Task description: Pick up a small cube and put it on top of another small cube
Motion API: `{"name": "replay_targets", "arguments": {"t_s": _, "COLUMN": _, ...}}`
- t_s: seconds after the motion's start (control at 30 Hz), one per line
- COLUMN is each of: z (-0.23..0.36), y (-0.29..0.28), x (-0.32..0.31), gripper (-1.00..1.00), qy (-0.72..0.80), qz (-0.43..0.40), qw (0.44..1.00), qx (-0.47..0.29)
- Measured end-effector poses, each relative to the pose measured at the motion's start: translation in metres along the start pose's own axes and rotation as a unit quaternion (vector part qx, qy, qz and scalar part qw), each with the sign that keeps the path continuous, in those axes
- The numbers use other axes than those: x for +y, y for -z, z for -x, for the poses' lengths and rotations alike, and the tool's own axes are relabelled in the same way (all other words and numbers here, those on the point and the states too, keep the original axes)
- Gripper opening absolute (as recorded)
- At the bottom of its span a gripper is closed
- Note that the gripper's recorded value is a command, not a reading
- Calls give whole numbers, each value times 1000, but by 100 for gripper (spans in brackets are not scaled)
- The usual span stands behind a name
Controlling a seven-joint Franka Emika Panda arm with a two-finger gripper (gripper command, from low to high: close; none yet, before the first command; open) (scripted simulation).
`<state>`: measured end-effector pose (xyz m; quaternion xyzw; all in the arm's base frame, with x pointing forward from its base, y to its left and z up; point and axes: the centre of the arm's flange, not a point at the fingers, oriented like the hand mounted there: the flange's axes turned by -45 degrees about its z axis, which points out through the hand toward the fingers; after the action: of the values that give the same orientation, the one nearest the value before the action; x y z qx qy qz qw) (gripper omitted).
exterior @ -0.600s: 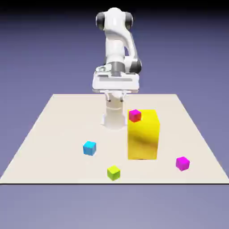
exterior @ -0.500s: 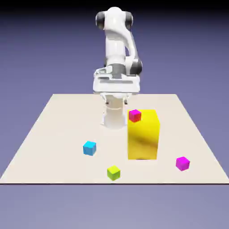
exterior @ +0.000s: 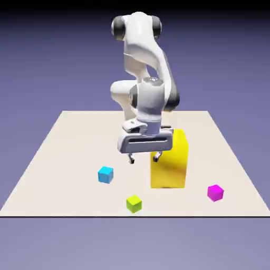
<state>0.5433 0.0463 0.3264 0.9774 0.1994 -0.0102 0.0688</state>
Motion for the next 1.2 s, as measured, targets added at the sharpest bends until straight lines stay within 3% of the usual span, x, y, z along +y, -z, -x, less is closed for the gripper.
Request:
{"name": "replay_targets", "arguments": {"t_s": 0.27, "z": -39, "y": -78, "x": -6, "gripper": 0, "qy": 69, "qz": -6, "qw": 984, "qx": -167}}
{"name": "replay_targets", "arguments": {"t_s": 0.57, "z": -59, "y": -173, "x": -16, "gripper": 0, "qy": 130, "qz": -11, "qw": 928, "qx": -348}}
{"name": "replay_targets", "arguments": {"t_s": 0.63, "z": -59, "y": -177, "x": -17, "gripper": 0, "qy": 132, "qz": -12, "qw": 925, "qx": -356}}
{"name": "replay_targets", "arguments": {"t_s": 0.73, "z": -31, "y": -228, "x": -16, "gripper": 0, "qy": 132, "qz": -11, "qw": 925, "qx": -356}}
{"name": "replay_targets", "arguments": {"t_s": 0.77, "z": -27, "y": -234, "x": -16, "gripper": -100, "qy": 132, "qz": -12, "qw": 925, "qx": -356}}
{"name": "replay_targets", "arguments": {"t_s": 0.83, "z": -27, "y": -234, "x": -16, "gripper": -100, "qy": 132, "qz": -12, "qw": 925, "qx": -356}}
{"name": "replay_targets", "arguments": {"t_s": 0.97, "z": -51, "y": -176, "x": -8, "gripper": -100, "qy": 115, "qz": -19, "qw": 926, "qx": -358}}
{"name": "replay_targets", "arguments": {"t_s": 1.2, "z": 56, "y": -165, "x": 80, "gripper": -100, "qy": -80, "qz": -100, "qw": 920, "qx": -371}}
